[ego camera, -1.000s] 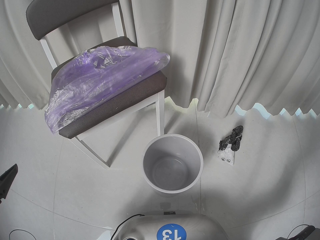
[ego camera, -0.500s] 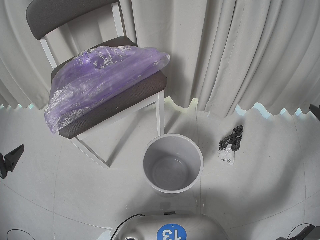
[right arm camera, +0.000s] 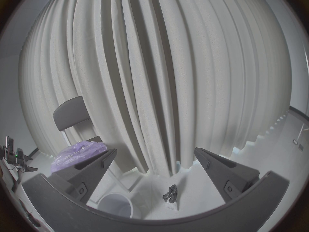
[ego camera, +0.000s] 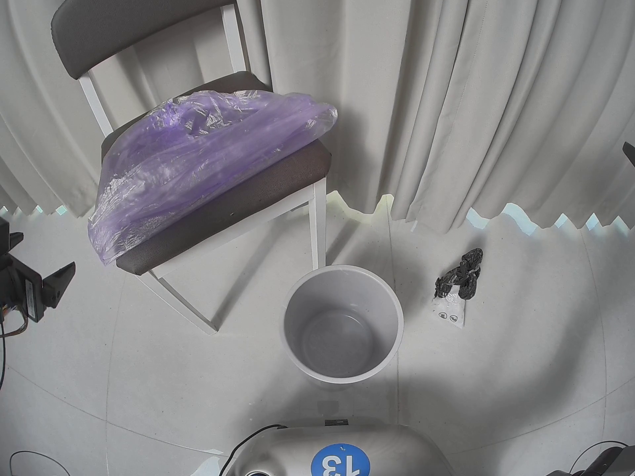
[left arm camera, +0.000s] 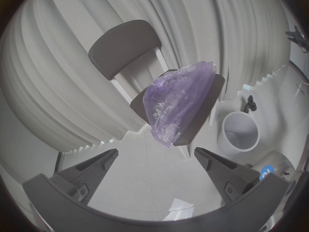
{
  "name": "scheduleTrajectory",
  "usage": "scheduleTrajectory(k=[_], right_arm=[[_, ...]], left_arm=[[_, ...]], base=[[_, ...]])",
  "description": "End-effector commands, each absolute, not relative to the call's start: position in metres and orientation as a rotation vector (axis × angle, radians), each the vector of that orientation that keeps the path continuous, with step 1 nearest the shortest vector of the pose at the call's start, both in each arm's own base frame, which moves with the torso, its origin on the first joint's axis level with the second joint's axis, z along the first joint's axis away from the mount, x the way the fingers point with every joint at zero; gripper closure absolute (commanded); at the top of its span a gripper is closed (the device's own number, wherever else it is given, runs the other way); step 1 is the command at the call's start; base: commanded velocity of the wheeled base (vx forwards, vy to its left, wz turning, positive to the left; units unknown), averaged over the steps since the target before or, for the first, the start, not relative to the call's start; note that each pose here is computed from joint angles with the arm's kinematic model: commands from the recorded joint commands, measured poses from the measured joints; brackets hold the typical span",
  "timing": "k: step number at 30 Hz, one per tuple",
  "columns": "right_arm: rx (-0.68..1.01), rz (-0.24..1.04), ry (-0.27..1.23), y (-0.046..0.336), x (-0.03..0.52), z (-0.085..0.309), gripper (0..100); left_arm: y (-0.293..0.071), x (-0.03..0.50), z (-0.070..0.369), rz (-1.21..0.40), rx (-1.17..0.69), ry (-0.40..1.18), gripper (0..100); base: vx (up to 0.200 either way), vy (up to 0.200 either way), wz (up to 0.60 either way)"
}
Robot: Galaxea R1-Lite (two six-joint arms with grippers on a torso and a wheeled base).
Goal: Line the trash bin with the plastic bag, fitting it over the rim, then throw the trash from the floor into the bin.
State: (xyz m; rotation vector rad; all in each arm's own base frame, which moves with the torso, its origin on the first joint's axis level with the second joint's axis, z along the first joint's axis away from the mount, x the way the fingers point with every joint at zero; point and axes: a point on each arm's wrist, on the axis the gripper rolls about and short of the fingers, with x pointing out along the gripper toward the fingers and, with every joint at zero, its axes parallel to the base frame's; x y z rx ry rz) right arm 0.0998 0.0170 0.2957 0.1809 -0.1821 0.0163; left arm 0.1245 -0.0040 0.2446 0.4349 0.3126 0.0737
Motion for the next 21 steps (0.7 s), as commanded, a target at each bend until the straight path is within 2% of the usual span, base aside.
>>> scheduleTrajectory(k=[1,8,15,21], right_arm=[[0.164,-0.017,-0.224,0.016,0.099,0.3,0],[0.162,-0.014,-0.216,0.017,0.1,0.298,0],[0.154,-0.009,-0.203,0.018,0.103,0.295,0],[0.154,-0.009,-0.203,0.018,0.103,0.295,0]], left_arm=[[-0.013,0.151,0.22,0.062,0.486,0.395,0],[-0.021,0.169,0.213,0.031,0.527,0.436,0],[-0.023,0.205,0.214,0.131,0.545,0.401,0],[-0.023,0.226,0.213,0.139,0.574,0.406,0]], base=[[0.0,0.0,0.0],[0.0,0.0,0.0],[0.0,0.0,0.0],[0.0,0.0,0.0]])
